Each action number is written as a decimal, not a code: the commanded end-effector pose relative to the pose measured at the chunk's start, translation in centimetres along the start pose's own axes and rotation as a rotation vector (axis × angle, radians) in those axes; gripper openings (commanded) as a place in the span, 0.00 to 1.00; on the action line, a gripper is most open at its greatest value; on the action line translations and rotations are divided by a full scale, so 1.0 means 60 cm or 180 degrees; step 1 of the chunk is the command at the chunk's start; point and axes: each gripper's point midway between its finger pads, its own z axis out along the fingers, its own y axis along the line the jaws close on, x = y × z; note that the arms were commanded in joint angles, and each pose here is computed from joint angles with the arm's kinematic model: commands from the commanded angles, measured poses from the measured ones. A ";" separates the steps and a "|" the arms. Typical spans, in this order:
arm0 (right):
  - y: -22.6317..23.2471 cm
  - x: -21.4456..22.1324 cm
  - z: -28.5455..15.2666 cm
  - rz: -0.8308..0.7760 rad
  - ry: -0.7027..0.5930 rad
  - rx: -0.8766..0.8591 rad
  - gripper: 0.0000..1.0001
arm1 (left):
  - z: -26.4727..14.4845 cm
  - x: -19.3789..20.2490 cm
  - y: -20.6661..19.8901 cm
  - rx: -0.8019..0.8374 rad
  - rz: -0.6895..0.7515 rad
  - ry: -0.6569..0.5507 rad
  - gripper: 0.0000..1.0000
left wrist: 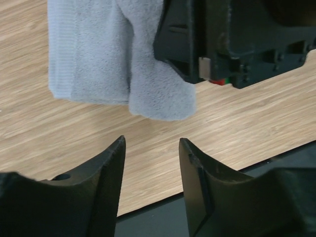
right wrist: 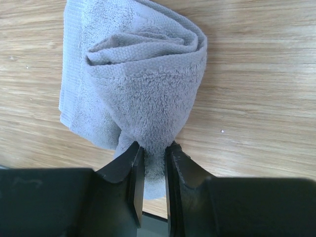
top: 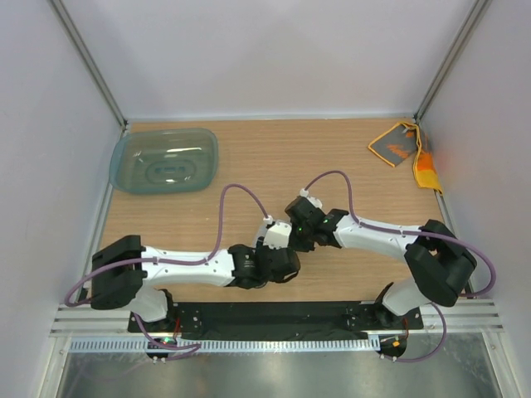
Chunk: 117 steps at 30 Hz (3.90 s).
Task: Roll the towels
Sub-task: Roll the towel
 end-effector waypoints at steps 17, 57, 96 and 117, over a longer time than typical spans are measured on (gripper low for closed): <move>0.037 0.032 -0.011 0.0361 0.0349 -0.0273 0.10 | 0.065 -0.002 -0.051 -0.0102 -0.0015 -0.0305 0.52; -0.040 -0.082 -0.019 0.0269 0.0201 0.0090 0.73 | 0.027 -0.011 0.021 0.0017 -0.0448 -0.0011 0.00; 0.001 -0.082 -0.067 0.0148 -0.0245 -0.1258 0.73 | 0.077 -0.054 0.033 0.2658 -0.2855 0.0909 0.00; 0.022 -0.057 0.034 -0.0005 -0.0190 -0.1667 0.70 | 0.096 -0.042 0.102 0.2842 -0.3792 0.1118 0.00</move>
